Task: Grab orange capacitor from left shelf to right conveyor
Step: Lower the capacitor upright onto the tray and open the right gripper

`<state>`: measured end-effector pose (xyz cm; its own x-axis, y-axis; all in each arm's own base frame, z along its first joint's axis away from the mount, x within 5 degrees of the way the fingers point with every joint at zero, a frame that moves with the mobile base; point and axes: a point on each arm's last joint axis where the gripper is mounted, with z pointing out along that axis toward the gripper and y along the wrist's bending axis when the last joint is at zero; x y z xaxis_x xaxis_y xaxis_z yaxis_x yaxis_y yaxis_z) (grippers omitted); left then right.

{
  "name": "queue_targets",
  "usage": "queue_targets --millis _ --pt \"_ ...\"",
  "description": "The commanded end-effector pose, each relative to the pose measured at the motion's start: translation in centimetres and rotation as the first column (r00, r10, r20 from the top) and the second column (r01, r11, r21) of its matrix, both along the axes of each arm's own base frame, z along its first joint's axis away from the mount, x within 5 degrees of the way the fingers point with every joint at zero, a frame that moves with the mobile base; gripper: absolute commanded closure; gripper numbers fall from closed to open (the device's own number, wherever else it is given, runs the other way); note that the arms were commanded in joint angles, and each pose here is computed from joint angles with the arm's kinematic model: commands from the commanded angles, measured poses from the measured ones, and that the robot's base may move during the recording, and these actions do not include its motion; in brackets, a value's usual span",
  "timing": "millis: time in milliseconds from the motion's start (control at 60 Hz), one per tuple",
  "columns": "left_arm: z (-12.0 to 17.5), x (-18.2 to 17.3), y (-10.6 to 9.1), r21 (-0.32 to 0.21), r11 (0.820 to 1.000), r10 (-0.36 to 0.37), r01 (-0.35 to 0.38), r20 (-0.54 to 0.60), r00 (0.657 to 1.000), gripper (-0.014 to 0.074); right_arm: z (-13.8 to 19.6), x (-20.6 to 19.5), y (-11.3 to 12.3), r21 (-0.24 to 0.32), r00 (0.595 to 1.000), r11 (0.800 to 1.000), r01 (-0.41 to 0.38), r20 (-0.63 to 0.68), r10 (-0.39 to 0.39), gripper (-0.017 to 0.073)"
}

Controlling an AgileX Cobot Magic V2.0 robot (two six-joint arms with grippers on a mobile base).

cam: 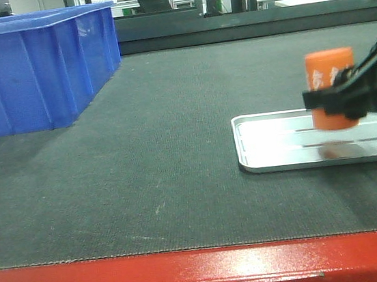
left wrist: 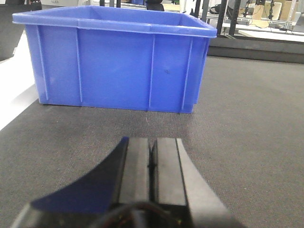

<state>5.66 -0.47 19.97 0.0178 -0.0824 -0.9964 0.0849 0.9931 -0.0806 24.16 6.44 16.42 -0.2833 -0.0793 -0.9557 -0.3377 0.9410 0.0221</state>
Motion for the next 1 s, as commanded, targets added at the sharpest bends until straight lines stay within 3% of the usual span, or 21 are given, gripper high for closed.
queue_targets --millis 0,217,300,483,567,983 --pt "1.0 -0.2 0.0 -0.008 1.000 0.001 0.000 0.106 0.994 0.0699 1.0 0.7 0.3 -0.002 0.992 1.000 -0.023 0.128 0.023 0.0384" --pt "1.0 -0.2 0.0 -0.008 1.000 0.001 0.000 0.106 0.994 0.0699 -0.1 1.0 0.3 -0.013 0.994 1.000 -0.028 0.109 0.029 0.0382" --pt "1.0 -0.2 0.0 -0.008 1.000 0.001 0.000 0.106 0.994 0.0699 -0.1 1.0 0.3 -0.013 0.994 1.000 -0.028 0.109 0.029 0.0336" --pt "1.0 -0.2 0.0 -0.008 1.000 0.001 0.000 0.106 0.994 0.0699 0.2 0.9 0.3 -0.015 0.993 1.000 -0.027 0.112 0.028 0.0022" --pt "1.0 -0.2 0.0 -0.008 1.000 0.001 0.000 0.106 0.994 0.0699 0.9 0.7 0.2 -0.017 0.992 1.000 -0.025 0.123 0.027 -0.0073" --pt "1.0 -0.2 0.0 -0.008 1.000 0.001 0.000 0.106 0.994 0.0699 7.6 -2.8 -0.9 -0.028 0.972 1.000 0.015 0.236 -0.008 -0.0064"
